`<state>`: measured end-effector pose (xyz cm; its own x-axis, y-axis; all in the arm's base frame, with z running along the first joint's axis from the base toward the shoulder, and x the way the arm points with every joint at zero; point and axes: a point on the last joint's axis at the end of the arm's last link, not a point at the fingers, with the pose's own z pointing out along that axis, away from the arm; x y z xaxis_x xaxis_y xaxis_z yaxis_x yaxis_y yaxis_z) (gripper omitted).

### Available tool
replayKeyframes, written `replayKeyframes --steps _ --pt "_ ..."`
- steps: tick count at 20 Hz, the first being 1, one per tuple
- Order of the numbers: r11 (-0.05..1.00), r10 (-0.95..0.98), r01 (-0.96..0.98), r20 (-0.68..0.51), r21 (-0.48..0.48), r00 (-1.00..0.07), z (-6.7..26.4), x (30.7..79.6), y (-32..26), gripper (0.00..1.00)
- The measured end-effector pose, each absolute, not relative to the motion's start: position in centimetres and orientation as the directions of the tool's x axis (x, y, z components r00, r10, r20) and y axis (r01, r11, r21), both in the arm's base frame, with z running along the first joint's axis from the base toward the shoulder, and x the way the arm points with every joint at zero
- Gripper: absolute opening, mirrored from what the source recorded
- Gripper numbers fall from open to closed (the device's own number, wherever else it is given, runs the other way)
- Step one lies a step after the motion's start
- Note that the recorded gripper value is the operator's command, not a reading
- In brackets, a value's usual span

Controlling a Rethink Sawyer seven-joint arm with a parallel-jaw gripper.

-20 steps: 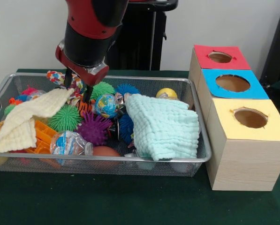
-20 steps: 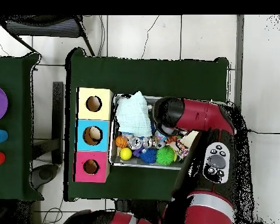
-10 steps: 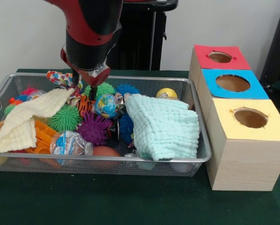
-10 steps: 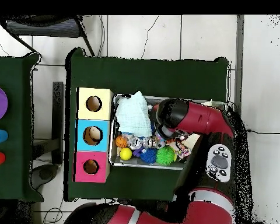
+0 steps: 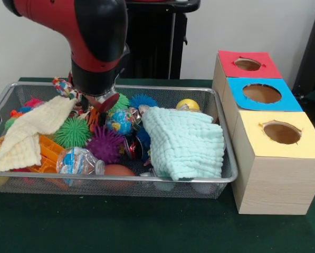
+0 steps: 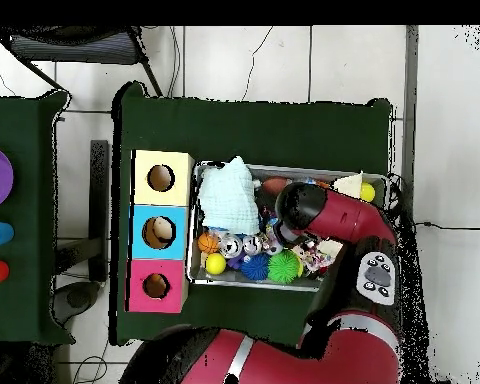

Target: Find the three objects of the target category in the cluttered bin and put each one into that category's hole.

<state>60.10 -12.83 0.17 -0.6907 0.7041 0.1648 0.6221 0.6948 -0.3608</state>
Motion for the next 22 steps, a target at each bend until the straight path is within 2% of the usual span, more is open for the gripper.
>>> replayKeyframes --steps 8,18,19,22 --pt "0.698 0.693 0.621 0.119 -0.357 -0.711 -2.0 59.0 -13.2 1.00" --pt "0.689 0.702 0.637 0.098 -0.346 -0.705 -2.5 58.7 -13.3 1.00" --pt "0.689 0.702 0.637 0.098 -0.346 -0.705 -2.5 58.7 -13.3 0.00" --pt "0.686 0.705 0.642 0.096 -0.343 -0.702 -2.3 58.8 -13.4 0.00"
